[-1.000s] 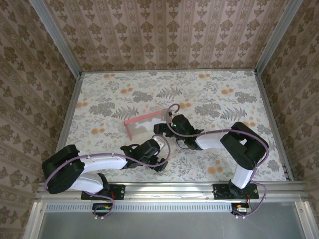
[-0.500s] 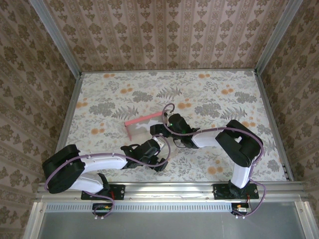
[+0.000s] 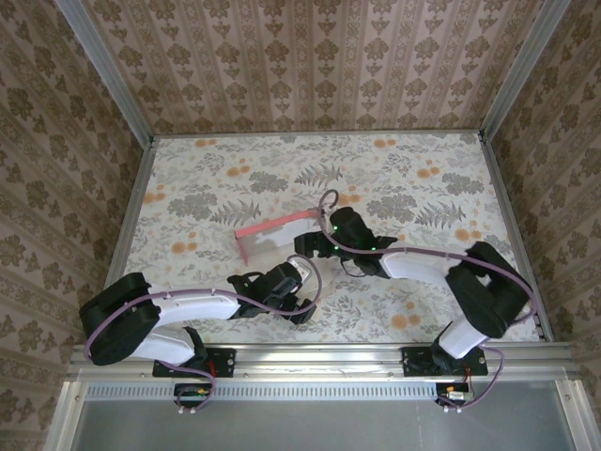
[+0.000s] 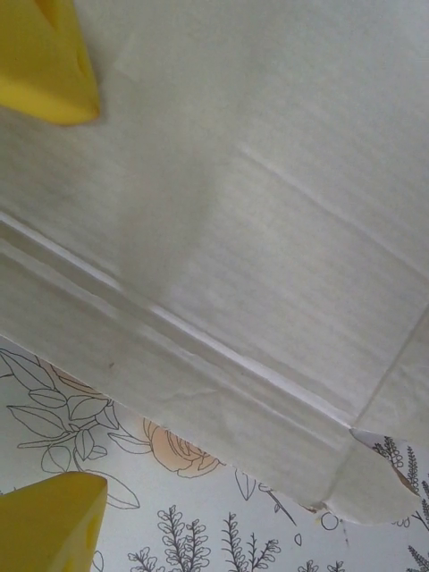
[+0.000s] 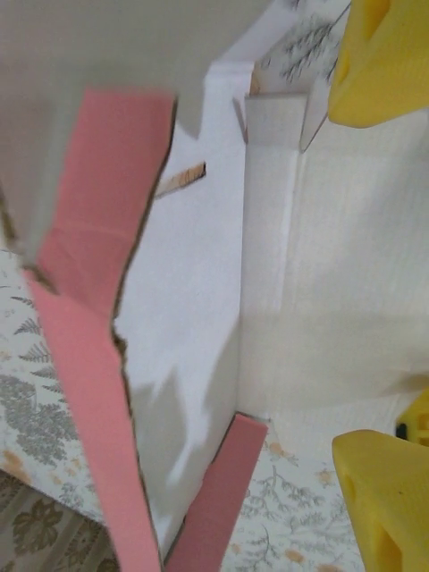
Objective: Fold the paper box
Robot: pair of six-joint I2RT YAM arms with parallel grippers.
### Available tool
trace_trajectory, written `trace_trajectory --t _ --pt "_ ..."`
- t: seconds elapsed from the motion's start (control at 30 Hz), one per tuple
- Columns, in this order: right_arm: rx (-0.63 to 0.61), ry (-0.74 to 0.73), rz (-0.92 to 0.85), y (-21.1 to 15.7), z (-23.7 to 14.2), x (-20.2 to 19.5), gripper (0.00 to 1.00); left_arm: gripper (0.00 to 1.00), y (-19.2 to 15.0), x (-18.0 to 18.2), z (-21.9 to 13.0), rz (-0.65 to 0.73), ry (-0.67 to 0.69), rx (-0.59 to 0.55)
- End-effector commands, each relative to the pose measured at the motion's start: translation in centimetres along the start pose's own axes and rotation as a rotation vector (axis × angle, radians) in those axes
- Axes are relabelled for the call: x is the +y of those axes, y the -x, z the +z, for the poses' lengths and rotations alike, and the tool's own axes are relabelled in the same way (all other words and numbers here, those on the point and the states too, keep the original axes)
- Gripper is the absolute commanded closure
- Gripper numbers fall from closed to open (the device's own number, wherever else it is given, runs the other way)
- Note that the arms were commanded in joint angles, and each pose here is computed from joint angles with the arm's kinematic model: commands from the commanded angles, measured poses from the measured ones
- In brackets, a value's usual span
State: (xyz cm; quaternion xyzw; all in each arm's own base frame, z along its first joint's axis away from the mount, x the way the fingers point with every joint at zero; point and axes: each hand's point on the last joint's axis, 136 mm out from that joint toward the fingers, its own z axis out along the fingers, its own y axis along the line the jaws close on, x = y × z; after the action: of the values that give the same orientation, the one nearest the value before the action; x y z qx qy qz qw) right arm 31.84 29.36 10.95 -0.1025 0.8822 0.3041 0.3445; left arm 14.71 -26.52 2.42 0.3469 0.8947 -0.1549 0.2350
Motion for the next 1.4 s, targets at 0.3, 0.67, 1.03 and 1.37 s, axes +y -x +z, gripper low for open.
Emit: trace_trajectory --t 0.3,0.67,1.03,1.37 --pt "0.146 -0.083 -0.040 3.0 -8.0 -3.5 0.24 0.00 0.1 -1.1 -0.9 0.092 -0.060 -0.022" --pt "0.241 -0.051 -0.106 7.3 -5.9 -3.7 0.45 0.00 1.3 -0.7 -2.4 0.079 -0.046 -0.063" --pt "0.313 -0.033 -0.125 7.5 -2.3 -3.7 0.53 0.00 0.2 1.0 -1.9 0.004 -0.004 -0.009" --pt "0.342 -0.026 -0.137 7.2 0.0 -3.5 0.60 0.00 -1.1 1.5 -0.6 0.025 0.019 0.053"
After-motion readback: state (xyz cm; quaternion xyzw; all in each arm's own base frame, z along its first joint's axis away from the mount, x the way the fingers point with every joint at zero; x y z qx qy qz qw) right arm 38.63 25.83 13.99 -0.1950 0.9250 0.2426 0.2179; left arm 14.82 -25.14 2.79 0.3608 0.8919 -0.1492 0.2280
